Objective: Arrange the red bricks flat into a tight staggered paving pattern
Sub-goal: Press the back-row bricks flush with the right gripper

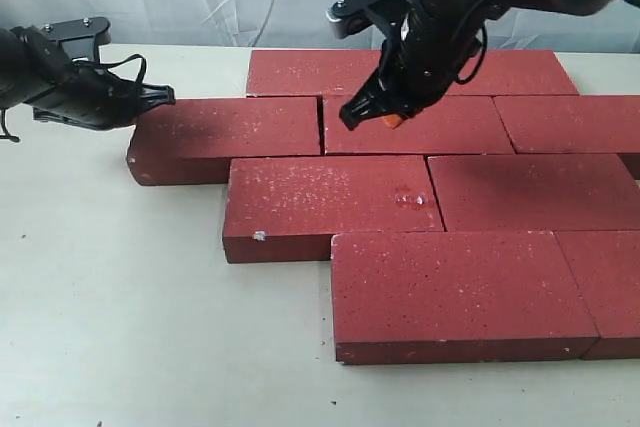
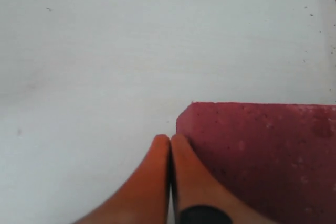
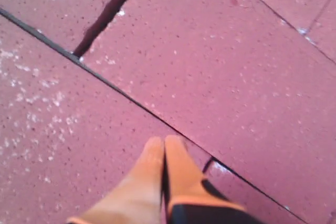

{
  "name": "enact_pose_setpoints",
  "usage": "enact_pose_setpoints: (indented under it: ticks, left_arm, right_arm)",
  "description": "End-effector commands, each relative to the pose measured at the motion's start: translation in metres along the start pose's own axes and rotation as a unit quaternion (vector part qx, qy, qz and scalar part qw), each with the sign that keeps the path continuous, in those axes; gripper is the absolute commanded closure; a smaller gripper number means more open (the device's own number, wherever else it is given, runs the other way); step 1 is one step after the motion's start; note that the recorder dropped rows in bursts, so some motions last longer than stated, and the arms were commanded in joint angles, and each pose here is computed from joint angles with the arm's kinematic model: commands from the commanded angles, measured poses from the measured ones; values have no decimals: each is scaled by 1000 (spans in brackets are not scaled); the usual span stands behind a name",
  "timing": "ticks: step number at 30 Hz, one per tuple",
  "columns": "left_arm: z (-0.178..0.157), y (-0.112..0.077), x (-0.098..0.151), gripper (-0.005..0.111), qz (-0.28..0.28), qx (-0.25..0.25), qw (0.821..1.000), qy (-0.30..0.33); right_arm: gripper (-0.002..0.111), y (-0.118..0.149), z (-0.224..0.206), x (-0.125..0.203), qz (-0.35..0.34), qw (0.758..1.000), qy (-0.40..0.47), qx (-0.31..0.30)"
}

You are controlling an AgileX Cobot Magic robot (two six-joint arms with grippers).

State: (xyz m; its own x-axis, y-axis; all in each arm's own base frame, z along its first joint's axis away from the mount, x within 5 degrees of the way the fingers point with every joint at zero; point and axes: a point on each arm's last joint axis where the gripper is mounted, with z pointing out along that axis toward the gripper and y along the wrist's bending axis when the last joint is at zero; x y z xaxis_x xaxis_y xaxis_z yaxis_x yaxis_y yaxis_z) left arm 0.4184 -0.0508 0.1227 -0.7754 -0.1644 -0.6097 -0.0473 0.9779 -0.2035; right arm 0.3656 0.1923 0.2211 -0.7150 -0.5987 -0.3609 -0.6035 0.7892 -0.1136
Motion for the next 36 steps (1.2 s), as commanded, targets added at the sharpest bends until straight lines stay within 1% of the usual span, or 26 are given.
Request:
enact_pose_setpoints:
  ticks: [1,4,6,10,13,18,20,23,24,26,28,30,33,34,35,36]
  left_arm:
    - [0,-16,-6,107,5,12,1000,-18]
    - [-1,-26,-10,107,13,20,999,-25]
    - [-1,-31,-11,107,19,25,999,-26]
    - [-1,-32,-7,107,26,31,999,-4]
    - [-1,-32,-4,107,54,31,998,14]
    - [-1,-30,-4,107,65,28,997,13]
    - [-1,-27,-5,107,65,26,997,15]
    - [-2,-17,-6,107,59,20,998,25]
    - [-2,-12,-6,105,54,17,998,28]
    - [-2,-4,-8,100,46,12,998,29]
    - [-3,4,-9,92,35,8,999,34]
    - [-3,7,-9,81,31,7,999,37]
    - [-3,8,-10,61,31,6,999,34]
    - [-3,8,-10,57,32,5,999,33]
    - [-6,12,-12,51,31,3,999,32]
    - [-8,12,-13,50,32,4,999,35]
  right_arm:
    - [109,6,-14,14,11,999,-30,-18]
    - [109,23,-10,22,-29,997,-31,-65]
    - [109,30,-6,27,-33,995,-26,-88]
    - [109,31,-4,28,-27,995,-28,-91]
    - [109,30,-4,27,-29,995,-34,-86]
    - [109,30,-4,27,-28,995,-36,-86]
    - [109,30,-4,27,-29,995,-34,-87]
    - [109,30,-4,27,-29,995,-34,-87]
    - [109,30,-4,27,-29,995,-34,-87]
    - [109,30,-4,27,-29,995,-35,-86]
    - [109,30,-4,27,-28,995,-36,-86]
    - [109,30,-4,27,-28,995,-37,-86]
    - [109,31,-4,27,-25,995,-37,-89]
    - [109,31,-4,27,-24,995,-37,-89]
    - [109,32,-4,28,-24,995,-30,-93]
    - [109,32,-4,29,-25,995,-23,-95]
